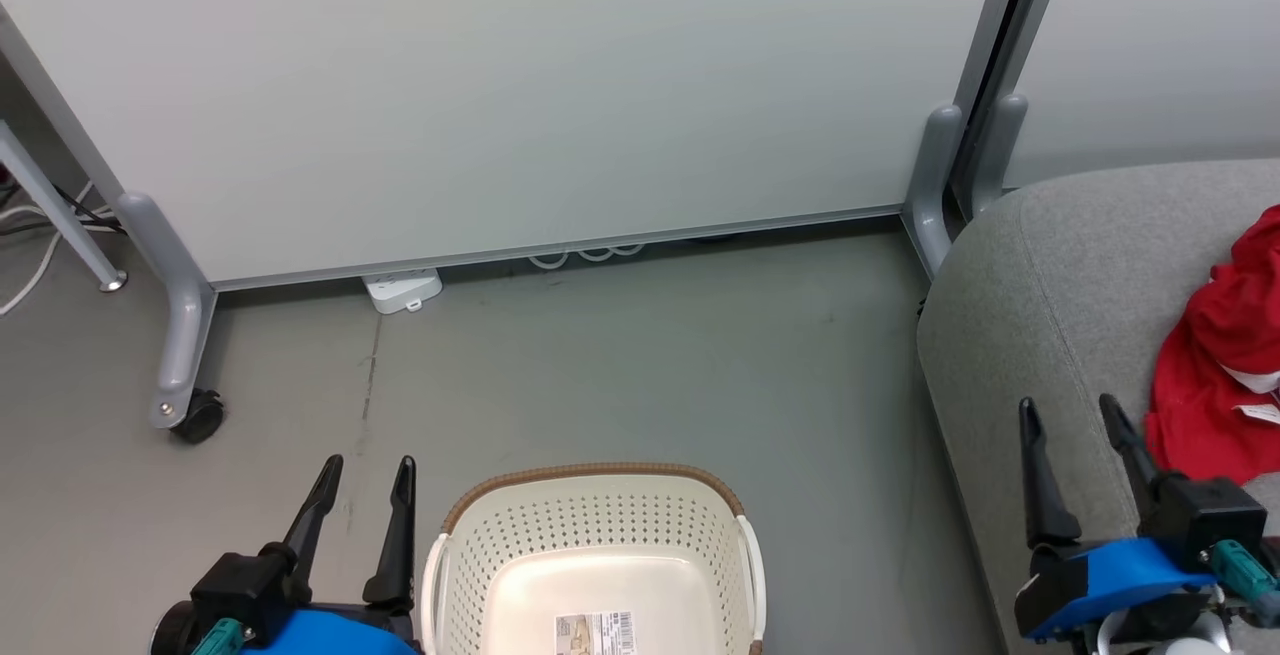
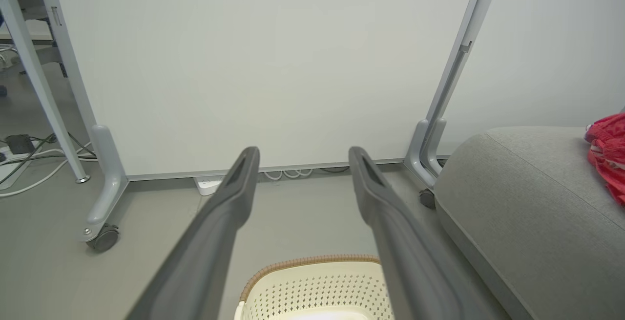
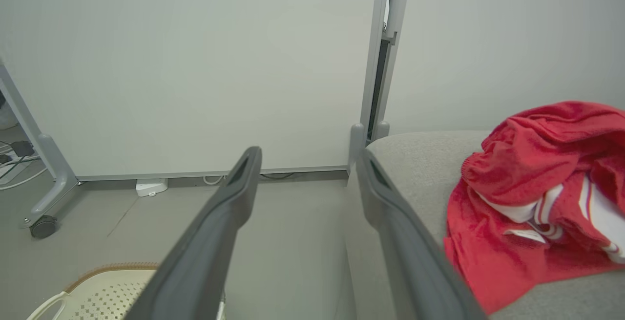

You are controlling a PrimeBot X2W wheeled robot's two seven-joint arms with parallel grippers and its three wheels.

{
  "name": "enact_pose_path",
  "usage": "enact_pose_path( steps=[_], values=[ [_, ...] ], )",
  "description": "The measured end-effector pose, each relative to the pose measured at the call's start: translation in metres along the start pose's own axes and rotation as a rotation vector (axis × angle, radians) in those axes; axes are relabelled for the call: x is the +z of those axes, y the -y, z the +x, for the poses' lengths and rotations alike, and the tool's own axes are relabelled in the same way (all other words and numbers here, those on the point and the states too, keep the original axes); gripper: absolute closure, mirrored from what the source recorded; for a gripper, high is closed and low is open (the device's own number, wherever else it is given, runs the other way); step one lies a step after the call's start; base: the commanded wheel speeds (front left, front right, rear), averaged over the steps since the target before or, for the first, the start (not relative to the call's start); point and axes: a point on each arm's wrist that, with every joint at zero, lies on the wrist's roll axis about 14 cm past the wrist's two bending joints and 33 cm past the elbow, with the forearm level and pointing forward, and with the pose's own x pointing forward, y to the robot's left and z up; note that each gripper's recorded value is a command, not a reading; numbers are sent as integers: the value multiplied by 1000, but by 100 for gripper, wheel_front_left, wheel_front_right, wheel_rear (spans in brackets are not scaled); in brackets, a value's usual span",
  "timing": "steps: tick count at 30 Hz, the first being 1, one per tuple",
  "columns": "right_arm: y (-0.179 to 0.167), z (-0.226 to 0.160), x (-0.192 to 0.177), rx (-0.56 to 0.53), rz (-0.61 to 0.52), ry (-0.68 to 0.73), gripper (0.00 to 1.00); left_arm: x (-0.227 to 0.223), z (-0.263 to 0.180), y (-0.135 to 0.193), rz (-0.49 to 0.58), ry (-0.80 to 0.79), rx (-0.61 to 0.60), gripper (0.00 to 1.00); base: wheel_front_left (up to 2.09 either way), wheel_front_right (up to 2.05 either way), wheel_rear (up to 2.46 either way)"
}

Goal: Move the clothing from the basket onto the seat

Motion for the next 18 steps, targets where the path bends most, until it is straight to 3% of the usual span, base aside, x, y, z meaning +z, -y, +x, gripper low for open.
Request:
enact_pose_path(
  steps=[18],
  values=[
    [-21, -19, -7, 51, 51, -9, 0, -3, -17, -13, 4, -14, 39, 0, 0, 0, 0]
  ],
)
